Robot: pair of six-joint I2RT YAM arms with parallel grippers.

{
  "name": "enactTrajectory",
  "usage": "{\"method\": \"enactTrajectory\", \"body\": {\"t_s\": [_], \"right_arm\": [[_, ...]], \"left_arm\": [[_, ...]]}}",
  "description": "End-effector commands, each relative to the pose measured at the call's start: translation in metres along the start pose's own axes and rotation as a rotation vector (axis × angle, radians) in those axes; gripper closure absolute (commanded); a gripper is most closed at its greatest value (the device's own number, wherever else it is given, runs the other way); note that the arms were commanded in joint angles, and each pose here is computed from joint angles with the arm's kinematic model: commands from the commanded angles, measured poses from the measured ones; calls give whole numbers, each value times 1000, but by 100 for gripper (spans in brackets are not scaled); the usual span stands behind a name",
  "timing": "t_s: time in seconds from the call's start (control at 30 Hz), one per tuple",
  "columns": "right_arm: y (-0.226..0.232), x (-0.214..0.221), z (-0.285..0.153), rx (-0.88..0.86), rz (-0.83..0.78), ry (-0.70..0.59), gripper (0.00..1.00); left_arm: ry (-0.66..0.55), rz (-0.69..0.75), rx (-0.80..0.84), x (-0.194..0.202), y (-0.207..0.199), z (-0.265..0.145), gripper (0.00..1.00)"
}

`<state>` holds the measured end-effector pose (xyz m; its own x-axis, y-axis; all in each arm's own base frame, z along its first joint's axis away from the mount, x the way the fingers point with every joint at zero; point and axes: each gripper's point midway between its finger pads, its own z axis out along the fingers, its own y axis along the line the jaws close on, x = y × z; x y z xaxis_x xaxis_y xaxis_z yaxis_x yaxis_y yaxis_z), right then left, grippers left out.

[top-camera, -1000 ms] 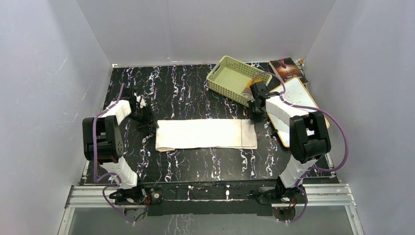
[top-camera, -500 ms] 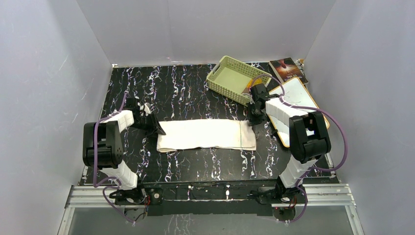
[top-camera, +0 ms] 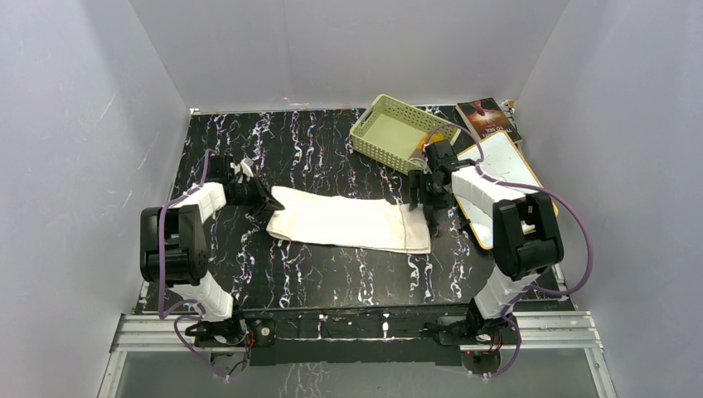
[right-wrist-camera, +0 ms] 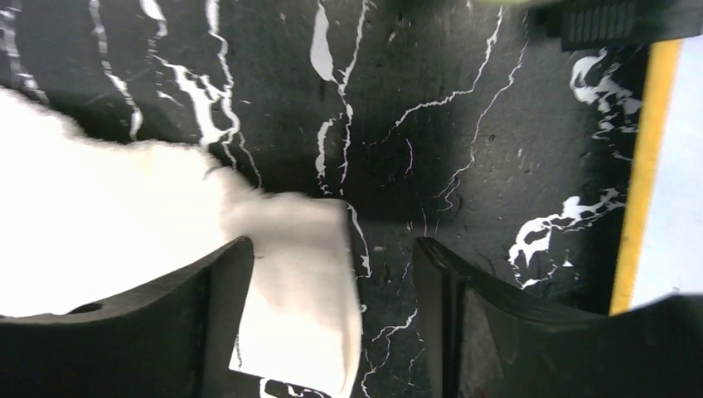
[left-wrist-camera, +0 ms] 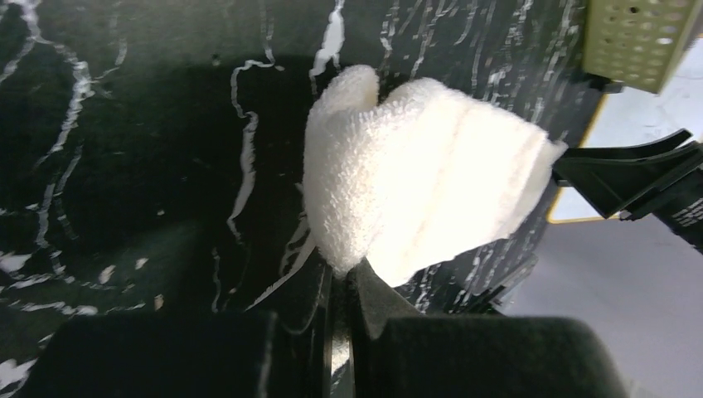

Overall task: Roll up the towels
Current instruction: Flatten out the towel at the center of the board.

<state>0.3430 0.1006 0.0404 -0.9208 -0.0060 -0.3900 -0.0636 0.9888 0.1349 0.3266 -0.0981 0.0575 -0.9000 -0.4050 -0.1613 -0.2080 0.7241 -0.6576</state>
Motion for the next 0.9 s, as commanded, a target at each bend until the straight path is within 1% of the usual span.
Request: {"method": "enactTrajectory", "body": {"t_s": [0.0, 0.13, 0.2, 0.3, 0.37, 0.43, 0.53, 0.6, 0.63, 0.67, 0.7, 0.8, 0.87], "right_arm": [[26, -70, -59, -79, -26, -287, 29], [77, -97, -102, -161, -142, -436, 28], [105, -104, -113, -202, -192, -477, 27], [126, -103, -110, -243, -216, -466, 27], [132, -99, -106, -256, -224, -445, 27], [135, -97, -105, -264, -230, -436, 27], [135, -94, -107, -269, -246, -433, 27], [135, -93, -110, -271, -255, -432, 27], [136, -93, -111, -274, -259, -430, 27], [137, -93, -113, -280, -262, -429, 27], [137, -94, -115, -284, -264, -431, 27], [141, -94, -121, -302, -273, -433, 27], [143, -94, -124, -313, -279, -434, 27]], "left_arm": [[-37, -35, 211, -4, -47, -12, 100], [-47, -8, 279, -9, -67, -22, 100], [-38, 0, 284, -8, -70, -26, 100], [-46, -1, 239, -12, -62, -28, 100], [-62, -18, 210, -24, -51, -33, 100], [-116, -50, 199, -53, -38, -48, 100], [-227, -75, 137, -114, -14, -85, 100], [-304, -53, 66, -157, -4, -113, 100], [-370, -14, 35, -188, -10, -139, 100], [-385, -15, 4, -207, -4, -150, 100], [-413, 5, -27, -225, -4, -169, 100], [-517, 57, -151, -263, -14, -225, 100], [-607, 87, -178, -270, -25, -249, 100]]}}
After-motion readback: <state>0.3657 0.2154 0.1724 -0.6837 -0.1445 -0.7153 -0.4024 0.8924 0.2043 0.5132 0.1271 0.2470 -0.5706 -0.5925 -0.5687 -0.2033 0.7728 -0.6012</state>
